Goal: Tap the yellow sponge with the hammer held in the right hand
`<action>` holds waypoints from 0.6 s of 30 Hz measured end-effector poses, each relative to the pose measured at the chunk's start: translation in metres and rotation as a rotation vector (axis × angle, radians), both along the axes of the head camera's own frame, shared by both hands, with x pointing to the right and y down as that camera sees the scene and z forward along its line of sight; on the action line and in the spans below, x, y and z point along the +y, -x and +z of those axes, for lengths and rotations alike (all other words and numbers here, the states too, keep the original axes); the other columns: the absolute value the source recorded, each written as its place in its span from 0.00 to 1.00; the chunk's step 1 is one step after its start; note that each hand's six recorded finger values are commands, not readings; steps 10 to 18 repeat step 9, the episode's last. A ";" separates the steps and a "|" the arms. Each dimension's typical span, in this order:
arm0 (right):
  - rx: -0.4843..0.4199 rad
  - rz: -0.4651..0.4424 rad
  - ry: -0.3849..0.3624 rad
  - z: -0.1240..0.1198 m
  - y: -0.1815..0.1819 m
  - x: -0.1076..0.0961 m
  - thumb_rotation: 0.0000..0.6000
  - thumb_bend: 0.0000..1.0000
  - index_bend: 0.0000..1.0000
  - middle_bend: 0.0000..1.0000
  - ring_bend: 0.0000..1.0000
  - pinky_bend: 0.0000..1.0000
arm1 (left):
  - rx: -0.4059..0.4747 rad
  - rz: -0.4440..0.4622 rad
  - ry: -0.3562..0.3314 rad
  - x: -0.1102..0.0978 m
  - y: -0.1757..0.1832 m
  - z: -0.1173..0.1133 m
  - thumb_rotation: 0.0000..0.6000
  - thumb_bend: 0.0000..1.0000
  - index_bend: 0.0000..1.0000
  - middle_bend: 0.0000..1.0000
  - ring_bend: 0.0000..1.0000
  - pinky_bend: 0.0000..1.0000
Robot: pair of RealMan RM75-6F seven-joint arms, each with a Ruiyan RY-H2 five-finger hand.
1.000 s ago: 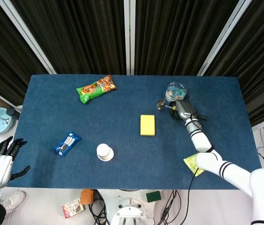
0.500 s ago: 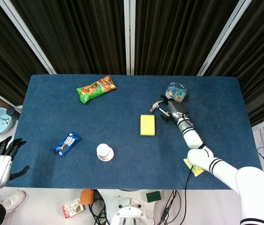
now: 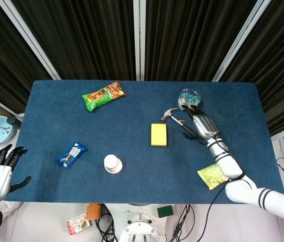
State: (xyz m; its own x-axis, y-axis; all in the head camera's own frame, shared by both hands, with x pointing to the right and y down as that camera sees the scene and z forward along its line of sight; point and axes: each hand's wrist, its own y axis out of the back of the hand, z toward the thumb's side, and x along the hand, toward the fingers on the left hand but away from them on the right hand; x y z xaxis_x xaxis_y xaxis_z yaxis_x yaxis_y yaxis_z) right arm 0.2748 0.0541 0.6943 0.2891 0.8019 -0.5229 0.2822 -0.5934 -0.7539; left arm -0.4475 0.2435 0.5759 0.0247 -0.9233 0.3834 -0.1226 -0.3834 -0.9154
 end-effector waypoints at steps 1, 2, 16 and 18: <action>0.024 0.004 -0.040 -0.010 -0.012 0.004 1.00 0.28 0.02 0.15 0.03 0.17 | -0.001 0.001 -0.003 -0.001 0.000 0.000 1.00 0.15 0.19 0.17 0.05 0.11; 0.058 0.015 -0.093 -0.025 -0.029 0.010 1.00 0.28 0.02 0.14 0.03 0.17 | -0.002 0.002 -0.005 -0.001 -0.001 0.000 1.00 0.15 0.19 0.17 0.05 0.11; 0.240 0.145 -0.284 -0.103 -0.131 0.088 1.00 0.28 0.01 0.10 0.00 0.12 | -0.013 0.006 -0.014 -0.005 -0.002 0.001 1.00 0.14 0.19 0.17 0.05 0.11; 0.240 0.145 -0.284 -0.103 -0.131 0.088 1.00 0.28 0.01 0.10 0.00 0.12 | -0.013 0.006 -0.014 -0.005 -0.002 0.001 1.00 0.14 0.19 0.17 0.05 0.11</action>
